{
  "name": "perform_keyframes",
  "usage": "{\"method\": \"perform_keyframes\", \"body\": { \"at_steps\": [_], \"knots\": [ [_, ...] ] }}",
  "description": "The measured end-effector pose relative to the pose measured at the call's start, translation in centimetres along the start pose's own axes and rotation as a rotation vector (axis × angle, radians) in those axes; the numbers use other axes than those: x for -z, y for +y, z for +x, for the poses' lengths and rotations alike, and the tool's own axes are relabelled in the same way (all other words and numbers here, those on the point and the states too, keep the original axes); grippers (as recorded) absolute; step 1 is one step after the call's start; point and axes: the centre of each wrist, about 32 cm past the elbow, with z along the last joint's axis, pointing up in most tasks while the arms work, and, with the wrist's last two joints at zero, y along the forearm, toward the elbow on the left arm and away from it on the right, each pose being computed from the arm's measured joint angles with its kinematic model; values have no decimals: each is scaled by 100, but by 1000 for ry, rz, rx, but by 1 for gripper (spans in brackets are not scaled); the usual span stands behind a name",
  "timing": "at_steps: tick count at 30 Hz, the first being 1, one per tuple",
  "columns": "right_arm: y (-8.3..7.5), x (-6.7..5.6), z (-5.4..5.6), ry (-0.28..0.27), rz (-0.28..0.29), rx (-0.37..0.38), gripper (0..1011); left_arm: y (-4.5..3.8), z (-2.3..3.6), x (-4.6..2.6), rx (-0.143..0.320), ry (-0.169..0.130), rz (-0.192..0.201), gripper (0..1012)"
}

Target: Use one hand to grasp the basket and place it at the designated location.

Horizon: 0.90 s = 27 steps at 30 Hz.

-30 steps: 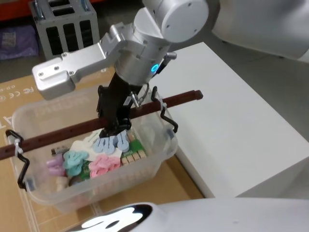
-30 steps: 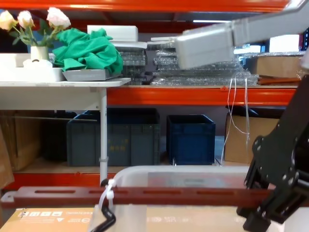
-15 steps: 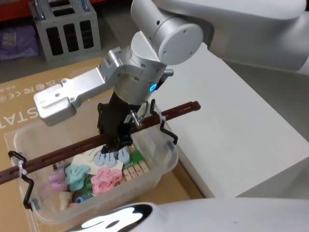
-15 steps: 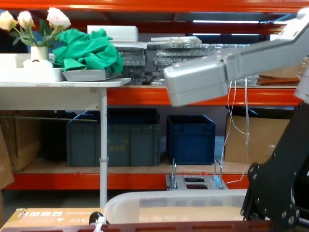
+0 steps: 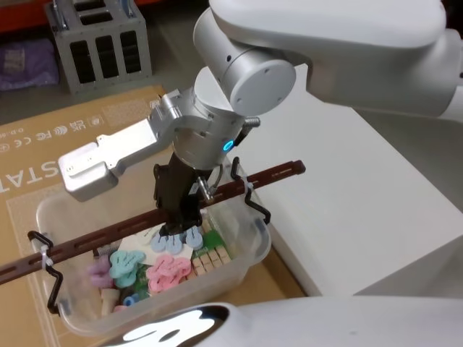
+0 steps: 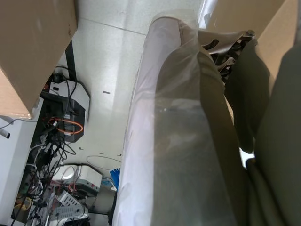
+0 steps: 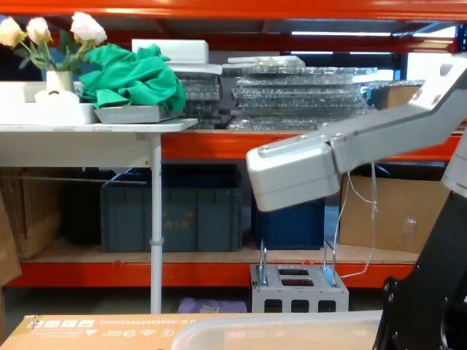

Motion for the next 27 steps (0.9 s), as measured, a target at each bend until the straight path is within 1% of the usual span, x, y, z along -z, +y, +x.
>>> {"method": "perform_keyframes", "body": {
  "at_steps": [6, 11, 20, 27],
  "knots": [
    [25, 15, -8, 7, -1, -9, 227, 0, 0, 0, 0, 0, 0, 0],
    [17, 54, -13, 19, -10, -14, 227, 0, 0, 0, 0, 0, 0, 0],
    [51, 42, -35, 22, -10, -29, 227, 0, 0, 0, 0, 0, 0, 0],
    [55, 31, -45, 35, -15, -39, 230, 0, 0, 0, 0, 0, 0, 0]
  ]
}}
